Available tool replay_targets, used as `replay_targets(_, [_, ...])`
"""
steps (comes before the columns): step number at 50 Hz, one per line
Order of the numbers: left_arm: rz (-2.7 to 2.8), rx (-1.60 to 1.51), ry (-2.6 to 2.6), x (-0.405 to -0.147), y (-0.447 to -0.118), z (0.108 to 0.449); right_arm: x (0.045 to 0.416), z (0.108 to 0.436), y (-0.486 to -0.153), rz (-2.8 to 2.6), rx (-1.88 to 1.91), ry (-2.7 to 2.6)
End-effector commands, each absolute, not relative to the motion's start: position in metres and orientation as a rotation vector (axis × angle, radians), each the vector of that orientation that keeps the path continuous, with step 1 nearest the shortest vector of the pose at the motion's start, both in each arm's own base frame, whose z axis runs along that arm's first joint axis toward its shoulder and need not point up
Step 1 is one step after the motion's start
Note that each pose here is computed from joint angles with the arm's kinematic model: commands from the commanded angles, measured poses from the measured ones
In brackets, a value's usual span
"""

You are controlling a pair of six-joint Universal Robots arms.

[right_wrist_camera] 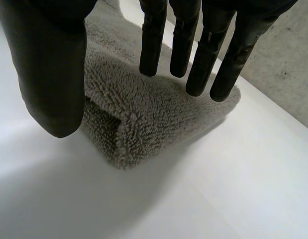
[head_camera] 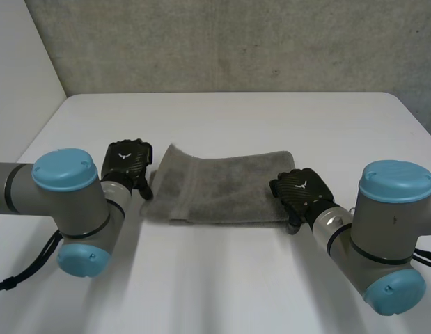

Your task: Fold the towel.

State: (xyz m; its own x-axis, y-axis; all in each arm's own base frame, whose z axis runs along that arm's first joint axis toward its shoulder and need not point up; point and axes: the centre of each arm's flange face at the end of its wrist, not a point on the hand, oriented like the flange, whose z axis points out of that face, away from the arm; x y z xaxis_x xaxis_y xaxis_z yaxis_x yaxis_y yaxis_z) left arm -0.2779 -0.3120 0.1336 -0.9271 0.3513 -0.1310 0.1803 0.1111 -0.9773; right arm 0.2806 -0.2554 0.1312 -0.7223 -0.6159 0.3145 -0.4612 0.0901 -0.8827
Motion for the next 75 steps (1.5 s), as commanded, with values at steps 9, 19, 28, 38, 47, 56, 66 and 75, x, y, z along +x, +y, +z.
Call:
replay_targets(9, [1.952, -0.54, -2.214, -0.277, -0.303, 0.147, 0.268, 0.124, -0.265, -1.692, -1.08, 2.294])
replay_targets(19, [1.98, -0.523, -2.19, -0.275, -0.301, 0.158, 0.256, 0.123, -0.275, -1.708, -1.071, 2.337])
replay_targets(28, [2.041, -0.487, -2.14, -0.271, -0.305, 0.179, 0.241, 0.134, -0.277, -1.717, -1.083, 2.364])
replay_targets(38, [2.1, -0.461, -2.09, -0.268, -0.309, 0.199, 0.236, 0.192, -0.296, -1.89, -1.101, 2.244])
replay_targets(47, [2.161, -0.442, -2.018, -0.268, -0.306, 0.225, 0.321, 0.223, -0.251, -1.858, -1.183, 1.937])
replay_targets(56, [2.18, -0.428, -2.001, -0.265, -0.306, 0.231, 0.411, 0.211, -0.182, -1.763, -1.252, 1.738])
replay_targets(66, [2.174, -0.429, -2.017, -0.263, -0.307, 0.228, 0.433, 0.167, -0.155, -1.61, -1.372, 1.774])
replay_targets(75, [2.143, -0.447, -2.041, -0.266, -0.306, 0.217, 0.404, 0.191, -0.18, -1.682, -1.289, 1.905])
